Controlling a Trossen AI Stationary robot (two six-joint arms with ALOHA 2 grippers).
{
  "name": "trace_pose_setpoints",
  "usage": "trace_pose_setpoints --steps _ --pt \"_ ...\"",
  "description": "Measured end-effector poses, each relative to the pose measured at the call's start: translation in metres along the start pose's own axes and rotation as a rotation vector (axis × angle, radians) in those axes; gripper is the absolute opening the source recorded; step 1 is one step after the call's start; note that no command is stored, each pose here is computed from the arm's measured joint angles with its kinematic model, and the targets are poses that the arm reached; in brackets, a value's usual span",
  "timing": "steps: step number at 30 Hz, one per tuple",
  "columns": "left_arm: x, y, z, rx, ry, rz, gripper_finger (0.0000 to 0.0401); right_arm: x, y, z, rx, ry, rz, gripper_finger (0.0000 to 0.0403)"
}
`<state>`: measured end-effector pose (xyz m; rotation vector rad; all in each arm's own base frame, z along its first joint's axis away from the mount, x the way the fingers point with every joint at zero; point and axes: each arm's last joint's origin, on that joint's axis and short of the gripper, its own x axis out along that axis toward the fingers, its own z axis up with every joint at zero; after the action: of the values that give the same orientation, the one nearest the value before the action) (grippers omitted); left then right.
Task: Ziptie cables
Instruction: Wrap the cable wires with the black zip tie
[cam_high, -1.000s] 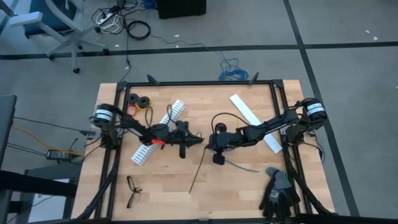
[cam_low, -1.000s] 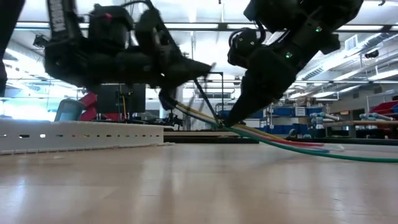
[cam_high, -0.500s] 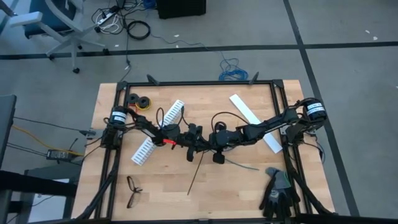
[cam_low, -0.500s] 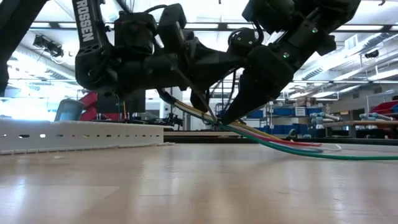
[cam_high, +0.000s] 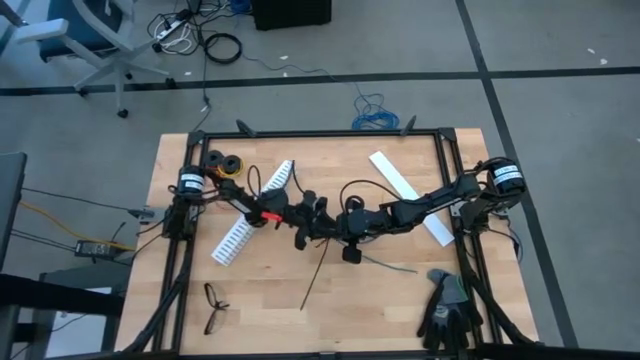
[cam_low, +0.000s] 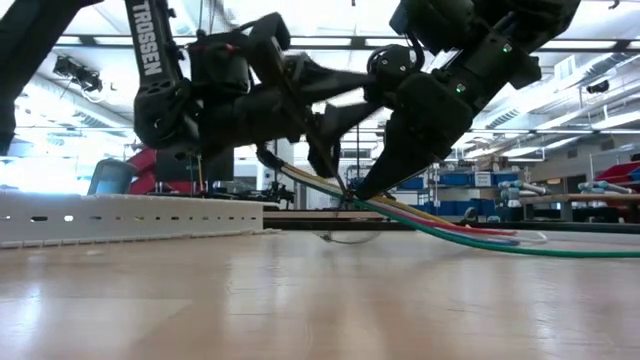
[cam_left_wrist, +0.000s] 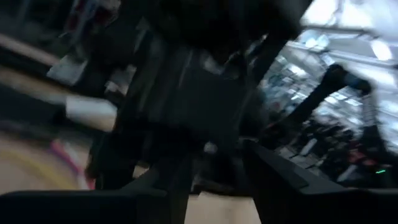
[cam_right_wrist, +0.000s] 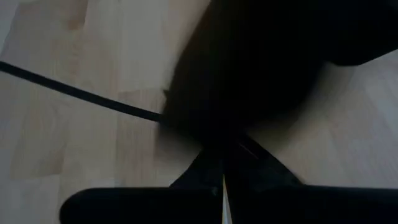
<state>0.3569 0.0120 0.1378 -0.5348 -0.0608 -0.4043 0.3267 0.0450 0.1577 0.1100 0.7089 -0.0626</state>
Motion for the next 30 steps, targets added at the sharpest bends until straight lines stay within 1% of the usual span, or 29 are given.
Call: trace_pose_setpoints --steps 3,5,10,12,14,20,24,28,30 --pt "-0.005 0.003 0.009 0.002 -0.020 -0.073 0.0151 0.000 0.000 0.000 0.008 -0.004 0.002 0.0000" --pt "-0.008 0.005 0.013 0.005 -0.020 -0.097 0.0149 -0.001 0.001 0.001 0.013 -0.005 0.004 0.0000" --pt "-0.017 -0.004 0.020 0.073 -0.024 -0.084 0.0146 -0.001 0.001 0.001 0.014 -0.004 0.007 0.0000" --pt "-0.025 -0.011 0.026 0.123 -0.062 -0.062 0.0144 0.000 0.001 0.000 0.013 0.006 0.012 0.0000" --pt "-0.036 -0.018 0.033 0.175 -0.111 -0.018 0.0139 0.001 0.000 -0.006 0.008 0.045 0.008 0.0000" --pt "-0.074 -0.030 0.027 0.242 -0.133 0.225 0.0122 0.000 0.000 -0.007 0.016 0.057 0.012 0.0000" --pt "-0.090 -0.034 0.005 0.204 -0.020 0.380 0.0114 0.000 0.000 -0.008 0.016 0.056 0.018 0.0000" --pt "-0.092 -0.041 -0.012 0.186 0.048 0.474 0.0107 0.000 0.000 -0.007 0.009 0.049 0.024 0.0000" --pt "-0.091 -0.043 -0.017 0.183 0.074 0.488 0.0105 0.001 -0.001 -0.007 0.011 0.050 0.029 0.0000"
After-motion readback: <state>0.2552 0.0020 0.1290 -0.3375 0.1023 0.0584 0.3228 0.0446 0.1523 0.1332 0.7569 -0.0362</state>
